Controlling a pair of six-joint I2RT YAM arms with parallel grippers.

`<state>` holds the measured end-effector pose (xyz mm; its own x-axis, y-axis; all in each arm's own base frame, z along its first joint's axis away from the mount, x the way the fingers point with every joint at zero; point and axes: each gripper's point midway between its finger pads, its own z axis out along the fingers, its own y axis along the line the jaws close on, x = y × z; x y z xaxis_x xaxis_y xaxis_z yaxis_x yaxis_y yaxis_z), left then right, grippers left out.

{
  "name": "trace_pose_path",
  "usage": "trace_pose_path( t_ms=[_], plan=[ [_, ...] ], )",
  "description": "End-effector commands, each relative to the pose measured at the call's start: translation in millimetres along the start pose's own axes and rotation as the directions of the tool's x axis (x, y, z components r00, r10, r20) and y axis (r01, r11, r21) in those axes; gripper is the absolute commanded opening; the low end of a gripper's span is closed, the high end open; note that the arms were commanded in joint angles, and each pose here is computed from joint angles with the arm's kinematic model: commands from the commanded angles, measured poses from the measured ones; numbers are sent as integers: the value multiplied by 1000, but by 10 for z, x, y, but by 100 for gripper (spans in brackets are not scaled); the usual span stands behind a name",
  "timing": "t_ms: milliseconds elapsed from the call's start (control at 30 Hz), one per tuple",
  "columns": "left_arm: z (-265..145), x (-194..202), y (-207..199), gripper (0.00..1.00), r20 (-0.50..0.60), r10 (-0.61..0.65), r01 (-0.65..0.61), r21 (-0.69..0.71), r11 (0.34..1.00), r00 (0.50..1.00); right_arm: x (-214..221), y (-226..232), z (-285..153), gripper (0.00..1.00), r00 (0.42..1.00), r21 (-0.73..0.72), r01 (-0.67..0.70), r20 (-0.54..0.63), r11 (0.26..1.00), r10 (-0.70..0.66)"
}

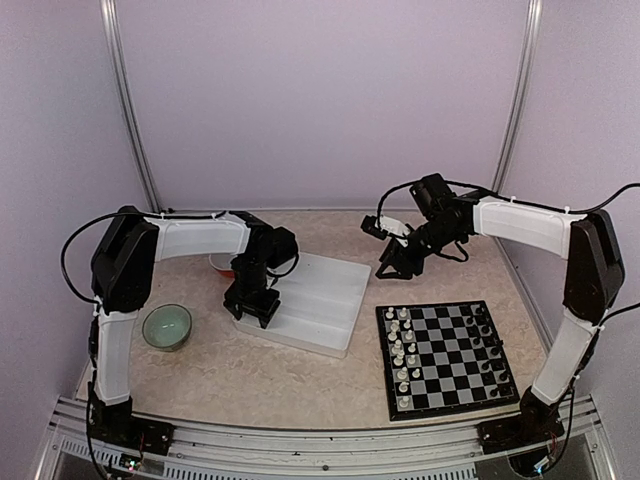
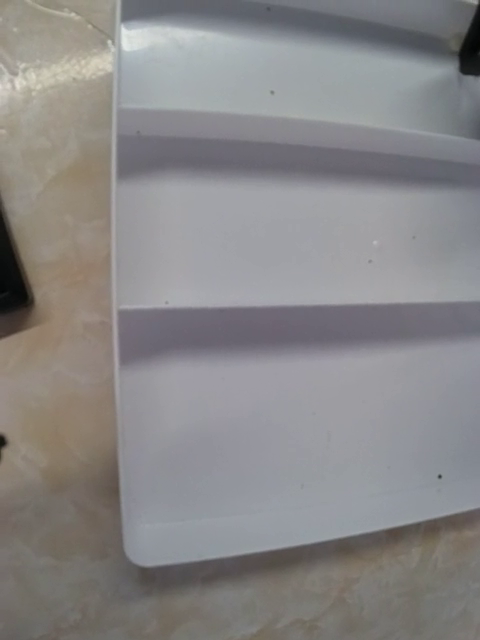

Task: Set up the chess pieces on the board
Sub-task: Pick up the pawn from the storage box.

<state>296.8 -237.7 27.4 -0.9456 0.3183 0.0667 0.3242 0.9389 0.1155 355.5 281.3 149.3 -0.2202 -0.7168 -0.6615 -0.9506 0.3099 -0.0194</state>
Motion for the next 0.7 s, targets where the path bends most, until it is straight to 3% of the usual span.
trace_pose_path(
  t_ms=[0,267,333,667],
  plan=[
    [-217,59,123,66,26,-25,26,-49,998,999,-74,-41,-31,48,1000,-10,-9,17,1000,9],
    [-14,270,19,64,-98,-22,19,-33,999,995,-97,-55,-29,48,1000,-9,-4,20,1000,4],
    [40,306,-11,59,-126,-20,17,-22,1000,992,-94,-51,-25,48,1000,-12,-5,20,1000,5],
    [89,266,-85,50,-110,-25,27,16,1000,994,-140,-48,-6,48,1000,-15,2,23,1000,-2]
  ],
)
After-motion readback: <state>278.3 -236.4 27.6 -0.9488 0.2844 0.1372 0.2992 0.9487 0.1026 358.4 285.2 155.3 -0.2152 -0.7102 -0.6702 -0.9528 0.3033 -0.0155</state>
